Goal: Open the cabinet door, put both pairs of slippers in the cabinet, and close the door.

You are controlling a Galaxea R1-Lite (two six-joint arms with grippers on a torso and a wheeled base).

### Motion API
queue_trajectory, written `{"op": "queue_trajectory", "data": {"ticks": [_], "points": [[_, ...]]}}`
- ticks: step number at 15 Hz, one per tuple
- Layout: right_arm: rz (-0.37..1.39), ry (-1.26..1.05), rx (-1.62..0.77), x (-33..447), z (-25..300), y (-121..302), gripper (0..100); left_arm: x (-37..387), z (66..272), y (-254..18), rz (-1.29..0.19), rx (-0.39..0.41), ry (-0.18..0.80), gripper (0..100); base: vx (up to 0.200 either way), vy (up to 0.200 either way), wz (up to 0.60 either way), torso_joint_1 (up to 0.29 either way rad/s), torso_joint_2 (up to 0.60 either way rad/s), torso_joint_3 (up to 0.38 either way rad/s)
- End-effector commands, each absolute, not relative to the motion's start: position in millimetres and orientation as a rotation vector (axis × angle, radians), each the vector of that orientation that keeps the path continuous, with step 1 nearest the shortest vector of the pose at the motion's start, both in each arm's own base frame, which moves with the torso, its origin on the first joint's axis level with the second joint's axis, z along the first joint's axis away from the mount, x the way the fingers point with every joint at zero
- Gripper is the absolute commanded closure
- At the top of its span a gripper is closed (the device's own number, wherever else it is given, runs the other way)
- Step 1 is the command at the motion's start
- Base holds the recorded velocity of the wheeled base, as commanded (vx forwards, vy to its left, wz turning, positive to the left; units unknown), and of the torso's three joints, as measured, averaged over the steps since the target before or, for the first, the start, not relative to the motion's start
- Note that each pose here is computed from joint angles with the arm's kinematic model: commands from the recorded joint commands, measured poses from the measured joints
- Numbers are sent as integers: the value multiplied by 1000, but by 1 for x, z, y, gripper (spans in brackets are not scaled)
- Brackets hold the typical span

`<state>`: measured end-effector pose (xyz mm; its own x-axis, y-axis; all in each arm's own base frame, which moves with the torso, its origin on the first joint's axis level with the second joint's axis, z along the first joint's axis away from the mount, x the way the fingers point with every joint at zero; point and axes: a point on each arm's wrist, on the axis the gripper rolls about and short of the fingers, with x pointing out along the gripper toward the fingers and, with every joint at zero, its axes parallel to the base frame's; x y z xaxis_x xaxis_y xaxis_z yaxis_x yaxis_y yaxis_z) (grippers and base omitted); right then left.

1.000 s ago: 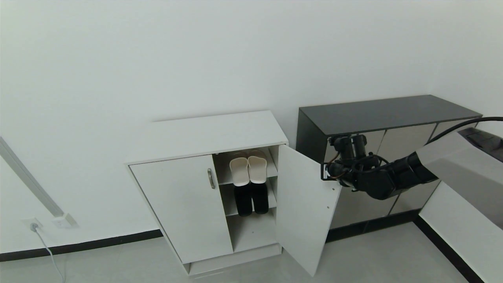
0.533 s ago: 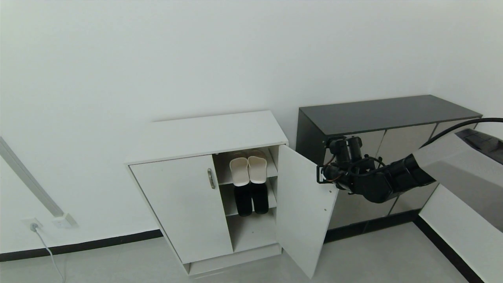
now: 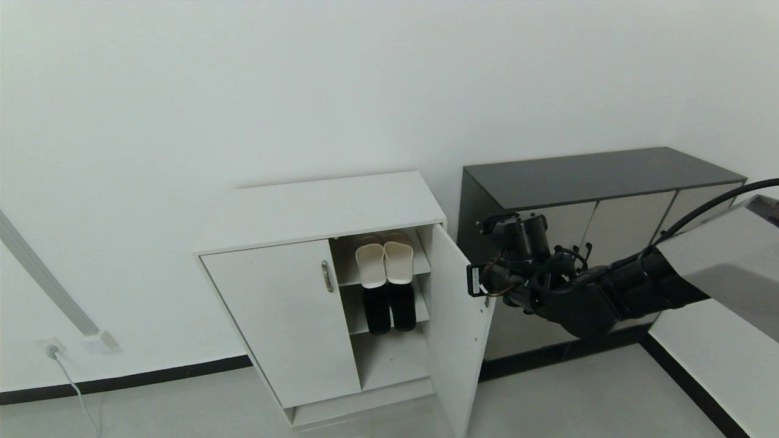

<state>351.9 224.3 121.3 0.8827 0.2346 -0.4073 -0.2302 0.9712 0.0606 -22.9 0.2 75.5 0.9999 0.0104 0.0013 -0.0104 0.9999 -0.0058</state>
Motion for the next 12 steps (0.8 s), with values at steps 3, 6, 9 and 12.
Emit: {"op": "queue_trajectory", "data": {"ticks": [3,6,9,12], "points": [[217,454,0,359,107,218,100,-23,75,0,11,-6,0,100,0,0,0,0,0,0],[215,472,-14,366,87,222,100,-23,75,0,9,-6,0,100,0,0,0,0,0,0],[237,495,-32,363,75,233,100,-23,75,0,9,-6,0,100,0,0,0,0,0,0],[285,488,-33,352,77,249,100,-23,75,0,9,-6,0,100,0,0,0,0,0,0]]}}
